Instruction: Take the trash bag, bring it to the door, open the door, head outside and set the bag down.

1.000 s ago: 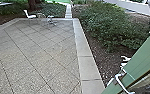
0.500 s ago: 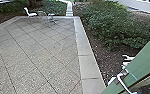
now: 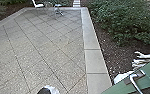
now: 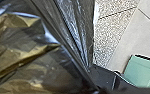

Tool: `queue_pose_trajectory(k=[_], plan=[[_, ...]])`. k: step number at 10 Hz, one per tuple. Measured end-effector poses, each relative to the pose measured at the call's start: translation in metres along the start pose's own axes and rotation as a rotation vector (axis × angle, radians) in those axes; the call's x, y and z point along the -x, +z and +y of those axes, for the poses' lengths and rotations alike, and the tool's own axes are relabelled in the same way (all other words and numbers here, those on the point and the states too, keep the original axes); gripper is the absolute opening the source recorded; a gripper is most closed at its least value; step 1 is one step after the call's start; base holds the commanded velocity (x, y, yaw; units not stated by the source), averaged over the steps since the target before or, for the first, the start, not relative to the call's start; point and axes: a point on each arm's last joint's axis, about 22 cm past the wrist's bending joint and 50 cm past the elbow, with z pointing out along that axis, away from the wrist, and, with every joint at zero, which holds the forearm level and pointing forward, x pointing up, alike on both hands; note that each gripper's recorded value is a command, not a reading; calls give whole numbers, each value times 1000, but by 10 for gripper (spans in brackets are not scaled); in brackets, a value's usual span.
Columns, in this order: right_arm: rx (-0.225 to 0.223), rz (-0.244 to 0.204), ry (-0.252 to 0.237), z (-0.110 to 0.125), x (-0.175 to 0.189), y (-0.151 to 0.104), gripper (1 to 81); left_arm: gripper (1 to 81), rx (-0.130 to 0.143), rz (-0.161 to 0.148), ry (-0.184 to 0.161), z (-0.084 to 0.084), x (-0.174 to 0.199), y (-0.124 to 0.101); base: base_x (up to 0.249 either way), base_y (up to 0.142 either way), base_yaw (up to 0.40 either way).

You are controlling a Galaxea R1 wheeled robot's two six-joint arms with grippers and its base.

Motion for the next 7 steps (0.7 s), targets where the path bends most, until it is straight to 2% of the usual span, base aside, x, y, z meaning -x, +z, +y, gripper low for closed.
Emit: queue_pose_trajectory(k=[2, 6, 7], plan=[[0, 0, -1, 0, 0, 0, 811, 10, 18, 25, -5, 16, -27, -9, 0, 0, 0], [0, -2, 1, 0, 1, 0, 811, 10, -22, 96, -31, 2, -75, -38, 0, 0, 0], [0, -2, 1, 0, 1, 0, 811, 811, -28, 118, -47, 1, -90, -48, 0, 0, 0]])
